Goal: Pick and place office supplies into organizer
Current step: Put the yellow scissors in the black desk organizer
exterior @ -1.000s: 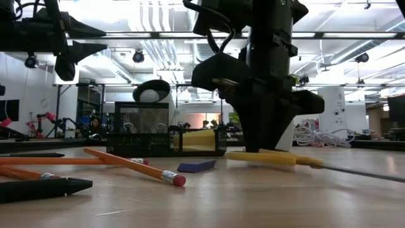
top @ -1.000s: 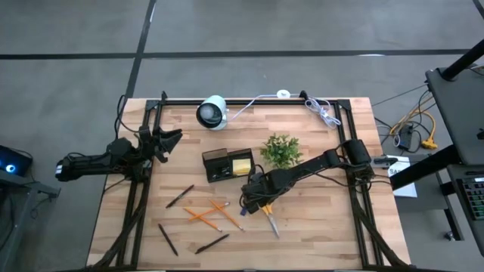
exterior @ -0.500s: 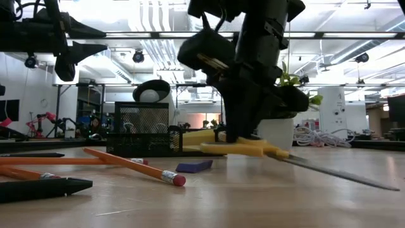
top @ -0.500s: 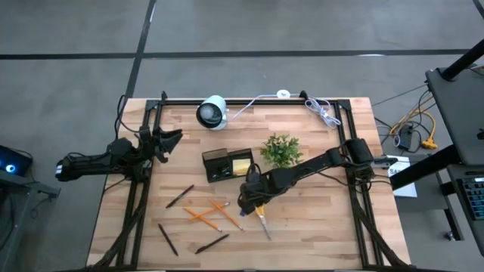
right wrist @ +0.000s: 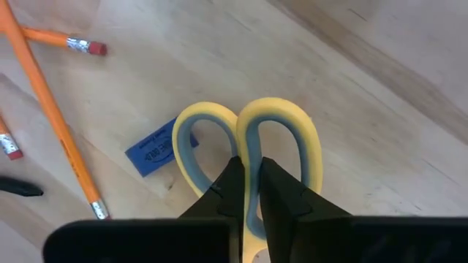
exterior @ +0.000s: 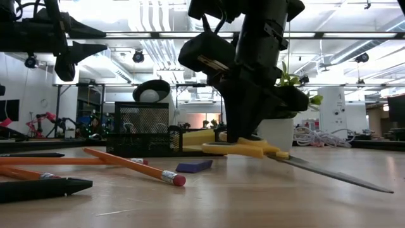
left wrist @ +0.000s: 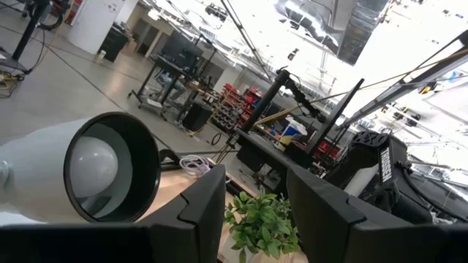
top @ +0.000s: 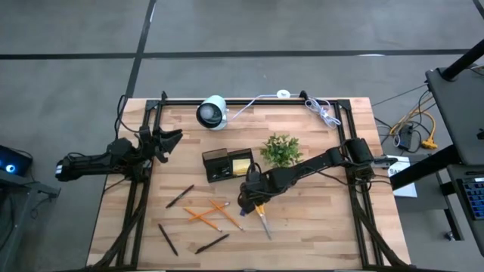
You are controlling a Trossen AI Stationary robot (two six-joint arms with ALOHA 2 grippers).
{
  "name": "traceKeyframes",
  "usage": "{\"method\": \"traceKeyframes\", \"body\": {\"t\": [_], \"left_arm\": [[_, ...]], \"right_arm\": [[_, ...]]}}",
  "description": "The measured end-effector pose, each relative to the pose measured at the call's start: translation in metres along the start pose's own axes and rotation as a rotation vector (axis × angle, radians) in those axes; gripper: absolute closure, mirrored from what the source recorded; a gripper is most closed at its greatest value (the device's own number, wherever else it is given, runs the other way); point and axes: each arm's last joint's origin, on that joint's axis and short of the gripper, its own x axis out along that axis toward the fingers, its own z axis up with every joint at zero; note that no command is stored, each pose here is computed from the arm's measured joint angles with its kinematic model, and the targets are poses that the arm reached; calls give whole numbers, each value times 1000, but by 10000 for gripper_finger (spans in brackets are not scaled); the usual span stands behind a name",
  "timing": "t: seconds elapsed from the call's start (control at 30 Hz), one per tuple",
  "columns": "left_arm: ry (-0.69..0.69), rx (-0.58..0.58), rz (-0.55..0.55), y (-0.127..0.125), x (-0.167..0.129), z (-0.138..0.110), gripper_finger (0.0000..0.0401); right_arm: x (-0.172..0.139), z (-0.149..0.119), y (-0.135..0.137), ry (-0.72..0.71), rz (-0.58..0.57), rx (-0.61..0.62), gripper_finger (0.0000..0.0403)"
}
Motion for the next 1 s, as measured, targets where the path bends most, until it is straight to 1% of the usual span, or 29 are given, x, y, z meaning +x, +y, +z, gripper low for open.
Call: {"method": "traceKeyframes", "body": {"t": [0.17, 0.4, 0.5, 0.7, 1.0], "left_arm": [[-1, 0, 0, 0, 0, 0, 269], [-1, -1, 0, 0, 0, 0, 269], [-1, -1, 0, 0, 0, 0, 269], [-1, -2, 0, 0, 0, 0, 269], [-2, -4, -1, 0, 0, 0, 269]], "right_arm": [[-6, 0, 1, -4, 16, -3, 393], [-27, 7, 2, -33, 72, -13, 393], [-41, 13, 3, -103, 106, -16, 394], [-68, 35, 10, -274, 255, -28, 394], [-80, 61, 18, -448, 396, -50, 394]]}}
